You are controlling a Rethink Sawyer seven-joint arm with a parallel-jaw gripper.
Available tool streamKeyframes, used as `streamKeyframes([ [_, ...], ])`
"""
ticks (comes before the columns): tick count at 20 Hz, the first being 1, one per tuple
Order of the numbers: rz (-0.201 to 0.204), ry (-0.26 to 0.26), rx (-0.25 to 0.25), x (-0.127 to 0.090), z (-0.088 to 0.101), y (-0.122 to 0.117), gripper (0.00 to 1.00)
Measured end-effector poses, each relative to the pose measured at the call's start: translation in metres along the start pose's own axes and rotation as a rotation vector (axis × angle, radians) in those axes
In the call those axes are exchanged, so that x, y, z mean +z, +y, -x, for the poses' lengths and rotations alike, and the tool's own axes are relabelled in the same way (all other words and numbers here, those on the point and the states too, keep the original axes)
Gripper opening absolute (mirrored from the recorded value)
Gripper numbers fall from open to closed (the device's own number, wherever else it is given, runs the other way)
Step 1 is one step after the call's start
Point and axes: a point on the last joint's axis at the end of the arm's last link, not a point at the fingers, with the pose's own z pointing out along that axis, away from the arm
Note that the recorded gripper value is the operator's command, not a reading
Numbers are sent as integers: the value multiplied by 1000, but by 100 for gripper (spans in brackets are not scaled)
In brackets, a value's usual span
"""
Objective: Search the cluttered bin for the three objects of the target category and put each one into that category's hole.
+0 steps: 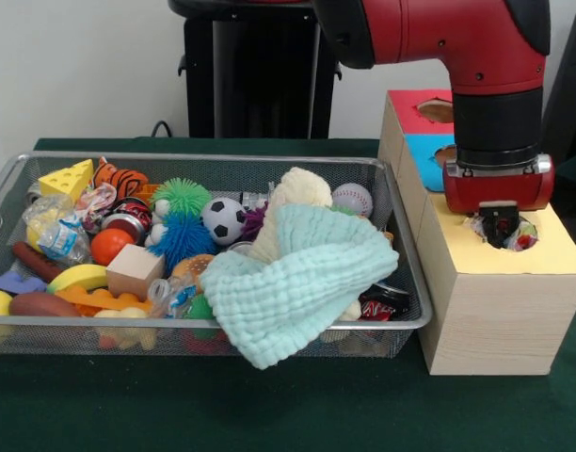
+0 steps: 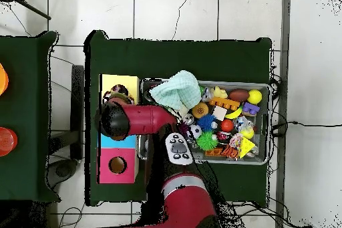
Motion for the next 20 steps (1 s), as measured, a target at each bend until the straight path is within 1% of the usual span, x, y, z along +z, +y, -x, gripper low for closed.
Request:
streamKeyframes([
  [3, 13, -15, 8, -1, -1, -1, 0],
  [7, 14, -18, 7, -1, -1, -1, 0],
  [11, 5, -22, -3, -2, -3, 1, 0],
  [12, -7, -25, -16, -4, -4, 4, 0],
  [15, -21, -24, -31, -6, -4, 6, 0],
  [18, -36, -4, -42, -10, -5, 9, 0],
  [20, -39, 6, -40, -11, -5, 7, 0],
])
